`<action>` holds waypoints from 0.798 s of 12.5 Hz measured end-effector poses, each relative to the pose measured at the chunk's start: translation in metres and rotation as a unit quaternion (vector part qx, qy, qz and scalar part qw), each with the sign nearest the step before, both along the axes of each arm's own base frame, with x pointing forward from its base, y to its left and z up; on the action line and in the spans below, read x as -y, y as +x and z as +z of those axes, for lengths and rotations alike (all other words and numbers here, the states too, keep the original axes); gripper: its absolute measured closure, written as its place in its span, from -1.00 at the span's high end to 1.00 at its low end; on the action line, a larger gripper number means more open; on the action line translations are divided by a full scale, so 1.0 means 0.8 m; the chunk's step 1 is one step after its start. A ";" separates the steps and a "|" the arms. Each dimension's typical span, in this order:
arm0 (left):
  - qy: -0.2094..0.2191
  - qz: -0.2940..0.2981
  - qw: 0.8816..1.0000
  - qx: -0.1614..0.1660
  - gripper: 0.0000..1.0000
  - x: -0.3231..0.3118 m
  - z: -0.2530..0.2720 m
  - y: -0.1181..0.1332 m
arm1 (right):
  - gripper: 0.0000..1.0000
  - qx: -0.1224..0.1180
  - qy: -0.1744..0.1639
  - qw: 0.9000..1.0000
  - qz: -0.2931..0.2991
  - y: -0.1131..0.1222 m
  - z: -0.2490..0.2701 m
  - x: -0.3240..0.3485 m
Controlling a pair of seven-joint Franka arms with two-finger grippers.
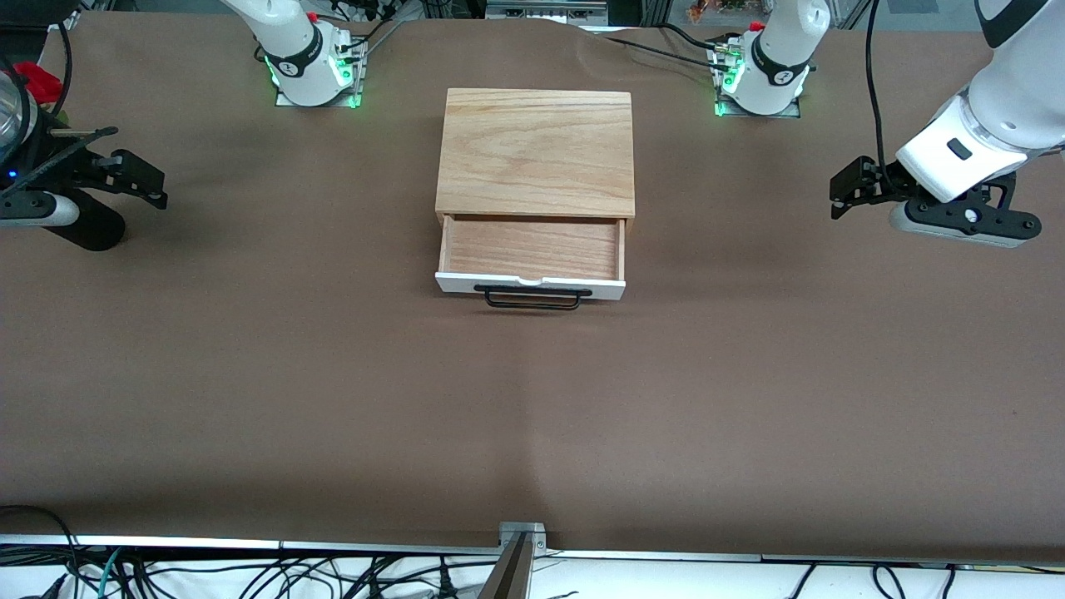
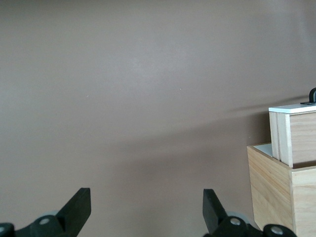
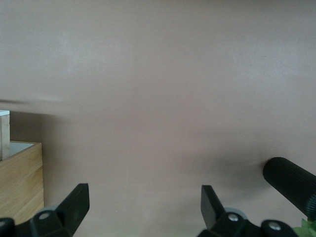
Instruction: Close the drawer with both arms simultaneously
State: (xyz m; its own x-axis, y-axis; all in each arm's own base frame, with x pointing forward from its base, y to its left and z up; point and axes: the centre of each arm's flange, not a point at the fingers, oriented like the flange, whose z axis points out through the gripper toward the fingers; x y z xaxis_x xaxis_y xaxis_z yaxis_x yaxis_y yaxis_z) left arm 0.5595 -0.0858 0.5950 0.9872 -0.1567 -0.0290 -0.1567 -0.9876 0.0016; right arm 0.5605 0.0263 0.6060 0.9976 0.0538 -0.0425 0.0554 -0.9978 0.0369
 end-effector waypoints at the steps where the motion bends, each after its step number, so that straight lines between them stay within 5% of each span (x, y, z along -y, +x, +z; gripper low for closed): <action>1: 0.000 0.000 1.000 0.000 1.00 0.000 0.000 0.000 | 1.00 0.000 0.000 1.000 0.000 0.000 0.000 0.000; 10: 0.000 -0.002 1.000 0.000 1.00 0.003 0.000 0.000 | 1.00 -0.001 0.000 1.000 0.000 0.000 -0.001 -0.001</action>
